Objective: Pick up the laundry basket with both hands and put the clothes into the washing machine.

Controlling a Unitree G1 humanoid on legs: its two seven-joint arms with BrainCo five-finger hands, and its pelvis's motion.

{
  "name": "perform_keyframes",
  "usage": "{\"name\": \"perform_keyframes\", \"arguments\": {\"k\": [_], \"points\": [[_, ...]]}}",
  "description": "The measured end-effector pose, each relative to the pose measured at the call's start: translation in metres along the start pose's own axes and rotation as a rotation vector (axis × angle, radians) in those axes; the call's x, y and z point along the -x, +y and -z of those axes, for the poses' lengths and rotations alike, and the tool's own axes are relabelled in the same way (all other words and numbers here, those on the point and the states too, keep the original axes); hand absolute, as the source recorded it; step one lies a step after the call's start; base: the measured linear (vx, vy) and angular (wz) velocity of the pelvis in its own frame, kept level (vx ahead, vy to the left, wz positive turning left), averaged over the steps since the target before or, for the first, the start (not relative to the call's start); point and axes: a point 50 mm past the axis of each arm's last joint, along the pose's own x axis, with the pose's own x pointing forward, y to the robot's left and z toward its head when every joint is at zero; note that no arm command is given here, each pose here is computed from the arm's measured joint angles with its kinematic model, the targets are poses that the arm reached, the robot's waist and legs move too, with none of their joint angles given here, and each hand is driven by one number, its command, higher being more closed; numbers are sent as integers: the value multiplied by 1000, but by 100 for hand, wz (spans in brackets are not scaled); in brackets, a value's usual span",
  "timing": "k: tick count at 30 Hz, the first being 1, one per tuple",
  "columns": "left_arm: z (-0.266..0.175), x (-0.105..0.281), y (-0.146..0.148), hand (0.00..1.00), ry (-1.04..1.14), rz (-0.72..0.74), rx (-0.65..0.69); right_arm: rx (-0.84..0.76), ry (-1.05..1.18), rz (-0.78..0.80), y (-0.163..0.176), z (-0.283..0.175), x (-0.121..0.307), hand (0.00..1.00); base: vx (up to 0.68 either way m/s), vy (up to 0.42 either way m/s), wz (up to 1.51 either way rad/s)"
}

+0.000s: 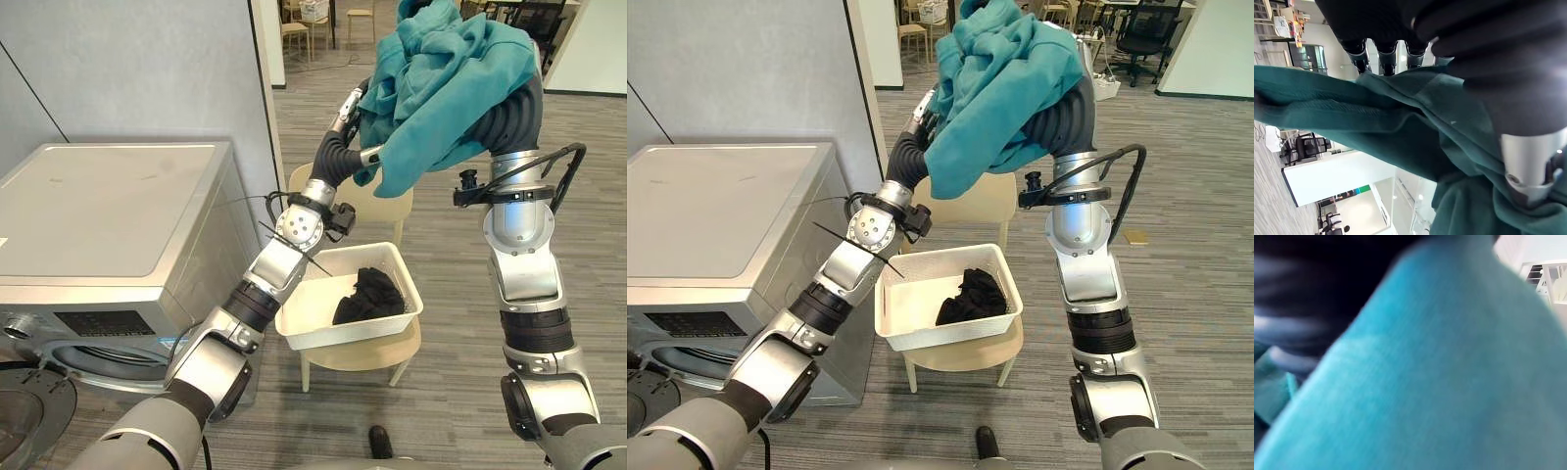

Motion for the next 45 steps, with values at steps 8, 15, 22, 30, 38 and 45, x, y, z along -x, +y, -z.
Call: {"name": "perform_keyframes", "arguments": {"k": [8,15,22,30,38,45], "points": [[-5,-7,-9,100,-9,39,20,-39,-1,-45,11,-2,2,100,0,0,0],[-4,-7,-21,100,-2,95,43,-73,18,-49,13,0,5,100,0,0,0],[-12,-12,-28,100,-28,138,36,-82,27,-29,7,2,4,0,0,0,0],[-14,-14,-23,100,-22,132,22,-116,87,-45,-25,10,30,0,0,0,0],[-30,1,53,100,-88,-109,11,28,140,298,-139,10,69,0,7,-4,-12],[-29,32,80,100,-101,-221,23,128,183,371,-168,1,99,0,0,-15,-6]]}}
